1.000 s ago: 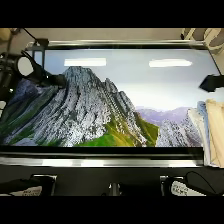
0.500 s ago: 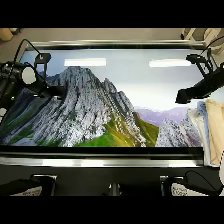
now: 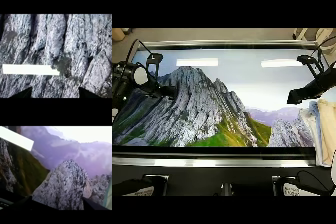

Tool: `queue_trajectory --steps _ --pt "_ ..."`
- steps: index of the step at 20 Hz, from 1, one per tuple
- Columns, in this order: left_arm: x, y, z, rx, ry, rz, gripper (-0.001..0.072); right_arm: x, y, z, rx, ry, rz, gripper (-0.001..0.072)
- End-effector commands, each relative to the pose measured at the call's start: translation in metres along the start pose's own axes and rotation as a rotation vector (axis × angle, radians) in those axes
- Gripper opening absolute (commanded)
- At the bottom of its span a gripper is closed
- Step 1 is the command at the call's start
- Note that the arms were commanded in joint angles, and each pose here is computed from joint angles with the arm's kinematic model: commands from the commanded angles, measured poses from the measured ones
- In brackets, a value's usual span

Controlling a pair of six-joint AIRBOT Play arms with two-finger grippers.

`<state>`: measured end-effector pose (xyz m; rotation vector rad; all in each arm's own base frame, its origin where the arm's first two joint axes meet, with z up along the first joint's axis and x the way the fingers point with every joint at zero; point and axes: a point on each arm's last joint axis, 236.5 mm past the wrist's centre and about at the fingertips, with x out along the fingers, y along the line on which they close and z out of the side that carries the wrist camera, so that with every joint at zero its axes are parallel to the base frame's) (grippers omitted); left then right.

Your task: Fold the shirts.

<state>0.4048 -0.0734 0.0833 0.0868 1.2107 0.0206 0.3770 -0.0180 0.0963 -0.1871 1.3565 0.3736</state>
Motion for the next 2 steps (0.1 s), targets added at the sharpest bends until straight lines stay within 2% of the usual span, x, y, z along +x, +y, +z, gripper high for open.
queue_trajectory --steps 1,2 --pt "-0.0002 0.0000 -0.0001 0.000 0.000 0.000 0.0680 0.0004 0.0003 0.0000 -0.001 0.001 0.001 0.0675" --pt "-0.0002 0.0000 -0.0001 0.000 0.000 0.000 0.0680 0.0003 0.0003 0.0000 -0.001 0.001 0.001 0.0675"
